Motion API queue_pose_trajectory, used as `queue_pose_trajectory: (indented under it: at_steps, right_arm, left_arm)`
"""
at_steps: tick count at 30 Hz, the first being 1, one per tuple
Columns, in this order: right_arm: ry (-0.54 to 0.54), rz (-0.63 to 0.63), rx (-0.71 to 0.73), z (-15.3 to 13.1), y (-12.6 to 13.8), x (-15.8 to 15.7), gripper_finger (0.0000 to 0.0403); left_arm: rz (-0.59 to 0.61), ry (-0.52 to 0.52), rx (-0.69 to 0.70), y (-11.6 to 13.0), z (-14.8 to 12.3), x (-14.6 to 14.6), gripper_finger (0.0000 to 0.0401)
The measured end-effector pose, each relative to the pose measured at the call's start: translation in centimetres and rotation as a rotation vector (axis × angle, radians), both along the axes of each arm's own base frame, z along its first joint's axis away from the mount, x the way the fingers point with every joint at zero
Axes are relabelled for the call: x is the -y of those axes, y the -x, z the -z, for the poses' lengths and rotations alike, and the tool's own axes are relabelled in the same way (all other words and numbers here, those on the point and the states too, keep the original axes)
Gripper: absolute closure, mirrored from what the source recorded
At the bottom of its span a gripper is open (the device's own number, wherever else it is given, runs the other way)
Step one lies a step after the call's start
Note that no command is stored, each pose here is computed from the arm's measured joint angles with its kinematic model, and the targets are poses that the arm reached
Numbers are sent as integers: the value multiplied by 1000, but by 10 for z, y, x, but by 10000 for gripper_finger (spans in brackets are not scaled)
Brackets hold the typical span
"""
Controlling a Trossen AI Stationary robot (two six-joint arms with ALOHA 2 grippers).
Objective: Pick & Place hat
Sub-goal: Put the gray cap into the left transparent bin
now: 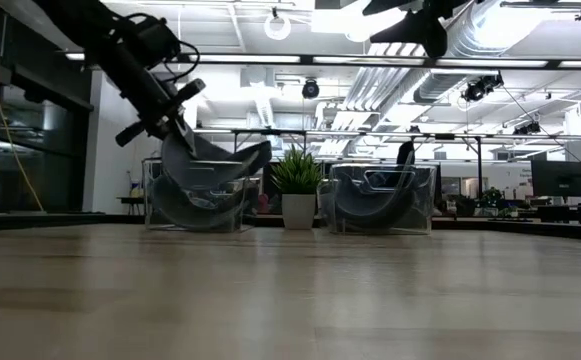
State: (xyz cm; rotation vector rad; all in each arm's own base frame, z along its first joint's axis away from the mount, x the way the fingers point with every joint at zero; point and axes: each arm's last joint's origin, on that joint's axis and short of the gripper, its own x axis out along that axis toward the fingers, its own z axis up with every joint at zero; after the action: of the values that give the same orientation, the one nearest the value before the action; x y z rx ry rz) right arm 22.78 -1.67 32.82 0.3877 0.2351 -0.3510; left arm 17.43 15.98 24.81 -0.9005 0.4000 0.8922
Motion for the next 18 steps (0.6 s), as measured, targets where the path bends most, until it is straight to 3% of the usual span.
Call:
queue_pose_trajectory:
  at_steps: [18]
  right_arm:
    - [-29,20,-94,9,5,16,181]
  left_arm:
    - [-56,123,-83,-10,28,-10,401]
